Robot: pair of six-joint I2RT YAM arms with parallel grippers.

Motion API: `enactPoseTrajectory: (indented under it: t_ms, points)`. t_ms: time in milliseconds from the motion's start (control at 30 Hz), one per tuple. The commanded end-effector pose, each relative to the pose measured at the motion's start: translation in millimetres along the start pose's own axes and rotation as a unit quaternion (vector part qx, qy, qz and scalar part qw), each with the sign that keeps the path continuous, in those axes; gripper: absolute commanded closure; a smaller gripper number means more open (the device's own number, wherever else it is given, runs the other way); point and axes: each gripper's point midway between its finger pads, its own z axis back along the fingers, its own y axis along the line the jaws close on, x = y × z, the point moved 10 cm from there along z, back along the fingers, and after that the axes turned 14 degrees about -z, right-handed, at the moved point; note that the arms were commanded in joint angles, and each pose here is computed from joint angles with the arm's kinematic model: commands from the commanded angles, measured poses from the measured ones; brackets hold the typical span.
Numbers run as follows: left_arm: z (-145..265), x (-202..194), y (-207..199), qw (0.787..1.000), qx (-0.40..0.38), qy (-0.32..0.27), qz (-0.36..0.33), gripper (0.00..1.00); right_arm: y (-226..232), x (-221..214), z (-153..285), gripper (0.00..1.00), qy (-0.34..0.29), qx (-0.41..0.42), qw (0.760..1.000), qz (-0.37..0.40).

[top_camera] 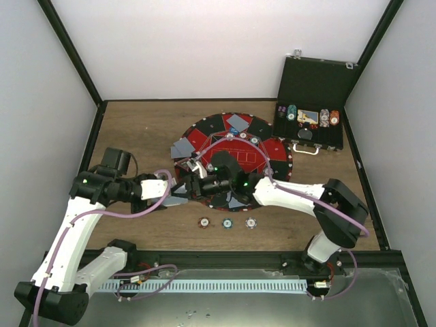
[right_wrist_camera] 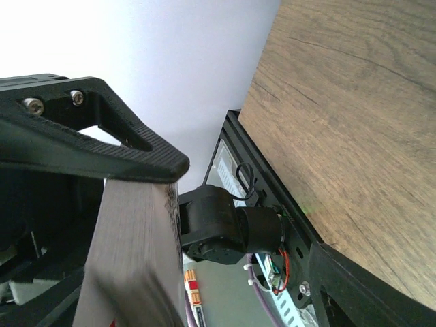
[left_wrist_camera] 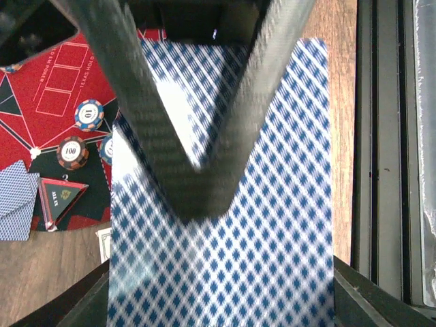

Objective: Distribute texas hold em gaming equipment

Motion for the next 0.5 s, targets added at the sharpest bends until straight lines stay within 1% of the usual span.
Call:
enactPoseTrajectory:
  t_ms: [0, 133, 200, 300, 467]
  points:
    - [9, 9, -1, 1.0, 0.009, -0.023, -0.019, 0.96, -16, 5, 18, 0.3, -0.032, -0.026, 0.999, -0.025]
    - [8, 8, -1, 1.0, 0.009, -0.022, -0.019, 0.96, -9, 3, 26, 0.38, -0.041, -0.017, 0.999, -0.019]
    - [8, 7, -1, 1.0, 0.009, -0.021, -0.019, 0.96, 0, 3, 30, 0.44, -0.043, -0.006, 0.999, -0.01]
    - [7, 8, 0, 1.0, 0.009, -0.022, -0.019, 0.96, 13, 1, 37, 0.57, -0.051, 0.006, 0.999, 0.001]
    - [7, 7, 0, 1.0, 0.009, -0.021, -0.018, 0.96, 26, -4, 50, 0.82, -0.066, 0.012, 0.998, 0.011]
